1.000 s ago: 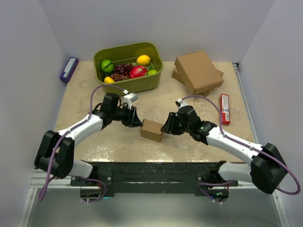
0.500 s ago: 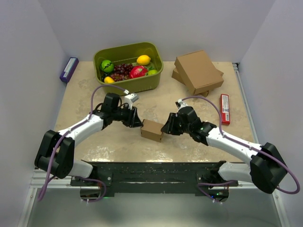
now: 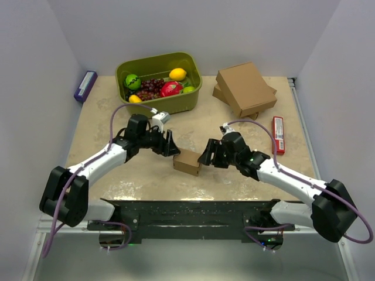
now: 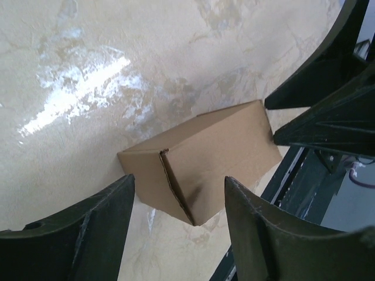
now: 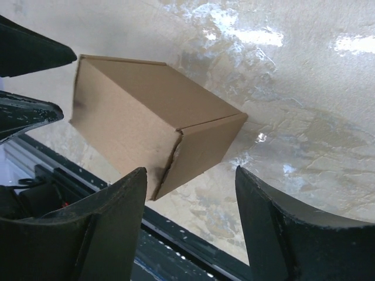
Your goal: Fold the paper box
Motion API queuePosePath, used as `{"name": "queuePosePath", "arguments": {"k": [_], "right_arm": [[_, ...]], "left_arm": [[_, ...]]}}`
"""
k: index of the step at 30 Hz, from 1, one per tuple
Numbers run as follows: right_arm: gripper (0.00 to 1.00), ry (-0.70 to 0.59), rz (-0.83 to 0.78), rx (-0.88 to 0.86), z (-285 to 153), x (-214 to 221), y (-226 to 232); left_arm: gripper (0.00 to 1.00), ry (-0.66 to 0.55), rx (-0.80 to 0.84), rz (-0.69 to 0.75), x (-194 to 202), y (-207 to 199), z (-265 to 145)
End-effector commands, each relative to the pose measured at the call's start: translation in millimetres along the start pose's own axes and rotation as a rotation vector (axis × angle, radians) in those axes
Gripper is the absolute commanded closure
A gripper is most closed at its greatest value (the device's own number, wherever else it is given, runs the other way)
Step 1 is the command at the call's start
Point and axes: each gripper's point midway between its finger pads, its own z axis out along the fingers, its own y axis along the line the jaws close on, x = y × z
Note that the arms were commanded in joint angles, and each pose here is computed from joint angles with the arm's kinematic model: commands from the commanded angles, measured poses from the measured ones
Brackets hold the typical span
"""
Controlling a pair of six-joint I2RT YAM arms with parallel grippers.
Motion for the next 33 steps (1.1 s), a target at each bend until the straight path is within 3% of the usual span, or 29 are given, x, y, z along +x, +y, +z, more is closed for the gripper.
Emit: {"name": "queuePosePath", "arguments": {"k": [1,10,18,23,33], "right_arm": [[0.34,-0.072,0.043,-0.092,-13,-21,27],[0.36,-0.049,0.081,-0.125,-1,-12,27],[0.44,0.006,0.085,-0.142,15,-1,27],[0.57,0.009,0.087,-0.16,19,0,29],[0.67,-0.084,0.006,-0.225,9,-24,48]], "left_arm": [[0.33,-0.159,0.024,0.038,-45,-16,-7],[0.35,-0.082,0.053,-0.023,-22,-9,7],[0.49,-0.014,0.071,-0.063,-3,-6,15],[0.62,0.004,0.098,-0.065,6,-14,18],[0.74,-0.129,0.192,0.018,-14,-50,17]]}}
